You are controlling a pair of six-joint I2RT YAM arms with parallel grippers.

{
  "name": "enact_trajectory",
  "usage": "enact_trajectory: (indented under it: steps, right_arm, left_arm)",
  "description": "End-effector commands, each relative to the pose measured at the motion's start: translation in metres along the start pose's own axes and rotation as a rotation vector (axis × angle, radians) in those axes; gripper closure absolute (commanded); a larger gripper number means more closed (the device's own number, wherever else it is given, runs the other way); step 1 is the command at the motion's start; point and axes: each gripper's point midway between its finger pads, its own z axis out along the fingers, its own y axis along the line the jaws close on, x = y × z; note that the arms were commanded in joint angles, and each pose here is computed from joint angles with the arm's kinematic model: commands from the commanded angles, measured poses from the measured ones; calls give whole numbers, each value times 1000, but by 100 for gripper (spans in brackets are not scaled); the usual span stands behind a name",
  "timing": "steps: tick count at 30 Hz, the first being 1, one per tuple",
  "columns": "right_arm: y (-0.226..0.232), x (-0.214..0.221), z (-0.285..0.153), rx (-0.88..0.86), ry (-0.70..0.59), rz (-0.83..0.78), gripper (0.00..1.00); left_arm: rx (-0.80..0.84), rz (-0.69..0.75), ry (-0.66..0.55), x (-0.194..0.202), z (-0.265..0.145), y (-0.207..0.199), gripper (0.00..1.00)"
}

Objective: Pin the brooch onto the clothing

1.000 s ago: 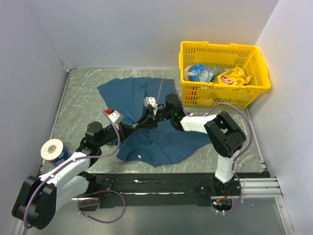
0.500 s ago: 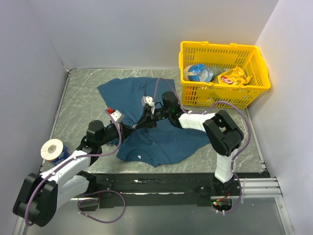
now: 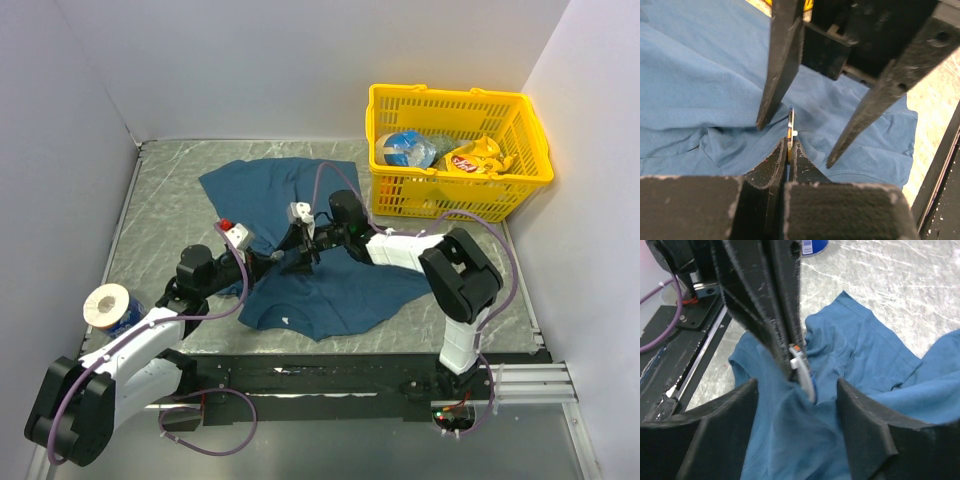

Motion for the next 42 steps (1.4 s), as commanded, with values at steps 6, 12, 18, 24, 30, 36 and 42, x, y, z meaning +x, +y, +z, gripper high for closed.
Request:
enact_trajectory:
  steps: [6,12,18,24,30,36,42]
  right_arm:
    - [-5,-43,-32,92,-33,-139,29]
    - [-18,-45,-28,89,-24,-116,41]
    - [-23,-40,-22,63,-32,-84,51]
    - [-23,-42,-16,49,-34,-90,57]
    - [-23,-43,-7,17,-37,-86,64]
    - [-21,-40,-2,-20,-31,-68,83]
    - [-18,-38,-2,-23,-31,-57,100]
  left_arm:
    - [12,70,-88,-35,2,-4,99]
    - [20,75,-89,-36,2,-5,99]
    - [28,73,-88,-36,3,-6,99]
    - [35,71,-83,-35,4,-7,99]
    - [39,70,-79,-35,5,-7,99]
    - [39,68,-77,-34,5,-7,99]
    - [12,60,-72,-35,4,-3,96]
